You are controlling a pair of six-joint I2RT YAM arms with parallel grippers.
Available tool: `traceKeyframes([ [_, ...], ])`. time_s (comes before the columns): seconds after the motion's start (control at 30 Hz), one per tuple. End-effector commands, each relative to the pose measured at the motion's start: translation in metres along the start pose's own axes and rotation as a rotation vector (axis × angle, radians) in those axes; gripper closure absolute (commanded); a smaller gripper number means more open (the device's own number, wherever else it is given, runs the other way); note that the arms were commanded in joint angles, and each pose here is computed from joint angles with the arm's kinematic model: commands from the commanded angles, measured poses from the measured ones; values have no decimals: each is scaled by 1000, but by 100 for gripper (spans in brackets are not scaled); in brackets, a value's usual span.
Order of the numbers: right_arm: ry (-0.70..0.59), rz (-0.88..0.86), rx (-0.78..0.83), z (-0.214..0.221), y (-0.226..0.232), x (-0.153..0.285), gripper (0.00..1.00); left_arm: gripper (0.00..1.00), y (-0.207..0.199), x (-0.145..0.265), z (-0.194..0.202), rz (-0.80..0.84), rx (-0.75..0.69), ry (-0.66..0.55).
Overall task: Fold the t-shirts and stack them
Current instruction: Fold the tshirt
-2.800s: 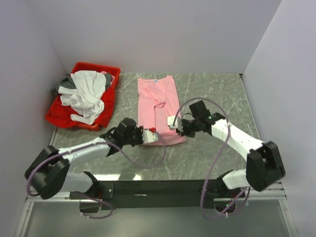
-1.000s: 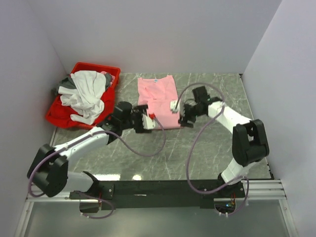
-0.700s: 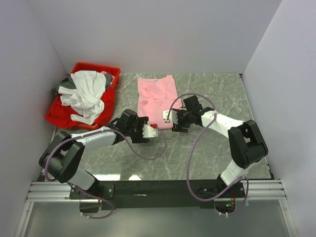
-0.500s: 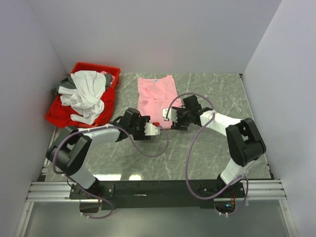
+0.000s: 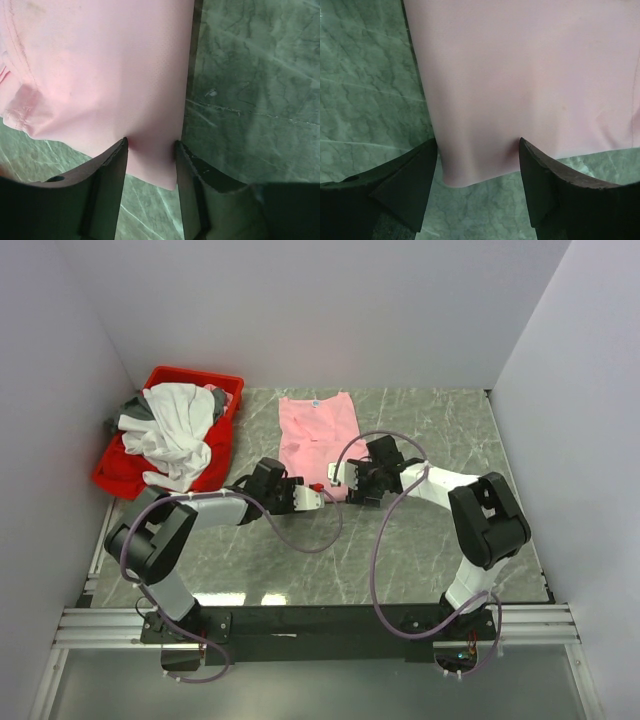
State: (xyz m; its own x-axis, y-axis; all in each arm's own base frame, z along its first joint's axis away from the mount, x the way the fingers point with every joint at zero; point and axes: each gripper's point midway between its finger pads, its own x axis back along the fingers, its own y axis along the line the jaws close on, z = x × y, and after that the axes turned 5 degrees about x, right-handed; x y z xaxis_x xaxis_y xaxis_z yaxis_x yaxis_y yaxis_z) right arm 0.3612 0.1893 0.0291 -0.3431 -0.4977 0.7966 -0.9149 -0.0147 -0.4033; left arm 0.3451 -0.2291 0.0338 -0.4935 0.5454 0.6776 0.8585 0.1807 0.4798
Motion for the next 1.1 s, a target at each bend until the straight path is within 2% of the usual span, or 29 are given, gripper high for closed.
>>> traceKeyframes([
  [0.0, 12, 4, 7, -3, -3, -3, 28, 52, 10, -5, -5, -35, 13, -18],
  [0.13, 33, -4, -16, -3, -7, -5, 34, 65, 8, -8, -3, -28, 27, -12],
  [0.23, 29, -33, -34, -5, -5, -7, 47, 72, 7, -7, -4, -25, 35, -20],
  [0.37, 6, -67, -59, -10, 3, -3, 80, 82, 1, -1, -6, 12, 45, -40],
  [0.43, -17, -77, -60, -13, 8, 1, 86, 93, -4, 3, -5, 35, 52, -50],
  [0.47, -29, -78, -63, -15, 9, 3, 92, 97, -4, 8, -10, 37, 46, -71],
  [0.53, -41, -100, -80, -15, 15, 8, 97, 100, -14, 12, -10, 71, 47, -80],
  [0.63, -76, -119, -91, -20, 22, 20, 100, 100, -25, 22, -18, 125, 69, -114],
  [0.93, -112, -162, -92, -26, 51, 50, 100, 100, -79, 50, -38, 275, 99, -162],
  [1.07, -108, -273, -98, -25, 87, 72, 100, 100, -110, 72, -49, 387, 127, -184],
])
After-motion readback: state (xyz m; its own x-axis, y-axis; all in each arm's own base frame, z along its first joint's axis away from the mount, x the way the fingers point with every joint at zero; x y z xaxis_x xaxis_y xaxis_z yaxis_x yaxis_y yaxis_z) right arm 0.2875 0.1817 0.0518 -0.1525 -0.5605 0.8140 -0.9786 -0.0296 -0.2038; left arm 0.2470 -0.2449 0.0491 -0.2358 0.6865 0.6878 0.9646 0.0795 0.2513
